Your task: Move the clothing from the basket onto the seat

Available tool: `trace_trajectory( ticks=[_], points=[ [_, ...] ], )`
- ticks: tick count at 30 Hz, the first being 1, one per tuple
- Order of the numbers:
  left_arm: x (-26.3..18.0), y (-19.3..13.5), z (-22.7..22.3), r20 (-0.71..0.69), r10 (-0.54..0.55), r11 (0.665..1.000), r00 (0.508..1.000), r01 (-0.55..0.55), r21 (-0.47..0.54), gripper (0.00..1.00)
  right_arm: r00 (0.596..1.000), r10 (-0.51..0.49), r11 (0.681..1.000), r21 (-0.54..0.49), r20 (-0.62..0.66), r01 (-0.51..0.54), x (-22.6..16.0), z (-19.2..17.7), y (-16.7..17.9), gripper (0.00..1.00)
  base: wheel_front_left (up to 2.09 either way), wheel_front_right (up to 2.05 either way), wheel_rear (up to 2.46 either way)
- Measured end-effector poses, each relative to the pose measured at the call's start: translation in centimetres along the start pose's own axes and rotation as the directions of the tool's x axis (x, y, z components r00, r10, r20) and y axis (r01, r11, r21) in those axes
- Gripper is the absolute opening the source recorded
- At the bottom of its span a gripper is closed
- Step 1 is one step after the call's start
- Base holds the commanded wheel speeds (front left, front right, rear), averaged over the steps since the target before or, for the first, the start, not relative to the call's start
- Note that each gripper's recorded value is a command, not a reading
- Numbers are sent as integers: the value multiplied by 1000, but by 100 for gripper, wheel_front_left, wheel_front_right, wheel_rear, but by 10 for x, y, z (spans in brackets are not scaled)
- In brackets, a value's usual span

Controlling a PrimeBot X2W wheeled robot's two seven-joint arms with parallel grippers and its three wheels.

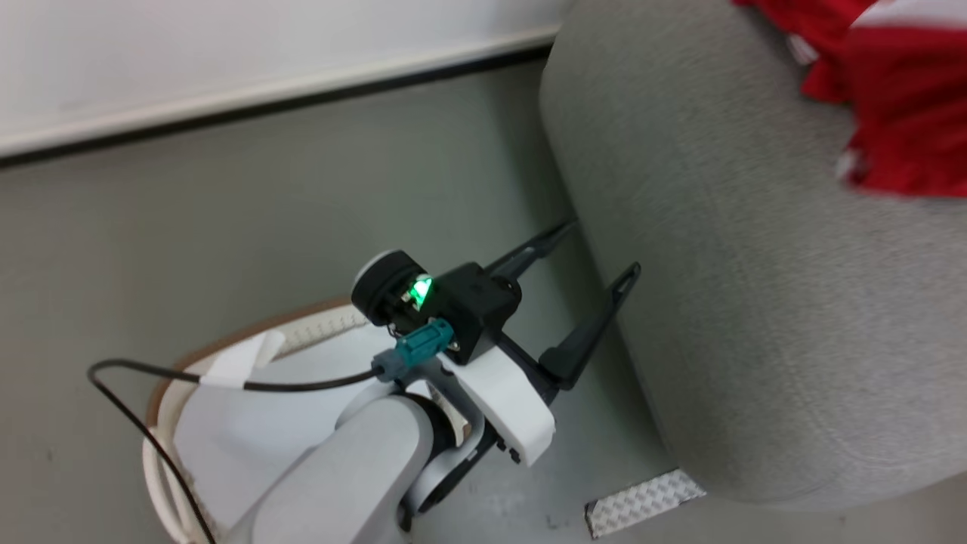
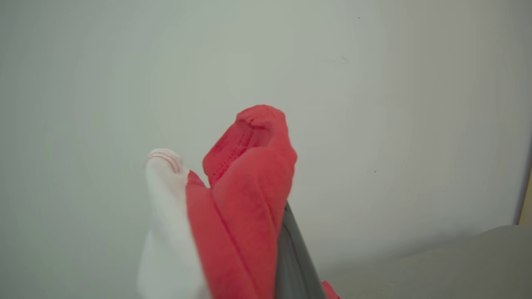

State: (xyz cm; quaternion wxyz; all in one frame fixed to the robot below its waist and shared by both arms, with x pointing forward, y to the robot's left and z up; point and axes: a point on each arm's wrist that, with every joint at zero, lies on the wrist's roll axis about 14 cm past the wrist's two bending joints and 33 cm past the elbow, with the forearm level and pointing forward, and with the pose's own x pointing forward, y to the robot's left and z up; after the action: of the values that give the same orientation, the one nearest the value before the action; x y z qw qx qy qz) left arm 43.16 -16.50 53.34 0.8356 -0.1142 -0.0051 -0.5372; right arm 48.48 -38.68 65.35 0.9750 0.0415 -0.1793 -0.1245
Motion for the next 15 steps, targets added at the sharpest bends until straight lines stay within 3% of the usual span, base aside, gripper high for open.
trace_trajectory(
  ticks=[9, 15],
  points=[
    [-26, 67, -42, -44, 155, 985, 987, -157, -67, 100, 989, -107, 978, -171, 105, 124, 117, 29, -32, 0, 0, 0, 0],
    [-55, 104, -80, -111, 278, 951, 954, -289, -110, 100, 966, -259, 934, -257, -13, 247, 133, -40, -75, 0, 0, 0, 0]
  ],
)
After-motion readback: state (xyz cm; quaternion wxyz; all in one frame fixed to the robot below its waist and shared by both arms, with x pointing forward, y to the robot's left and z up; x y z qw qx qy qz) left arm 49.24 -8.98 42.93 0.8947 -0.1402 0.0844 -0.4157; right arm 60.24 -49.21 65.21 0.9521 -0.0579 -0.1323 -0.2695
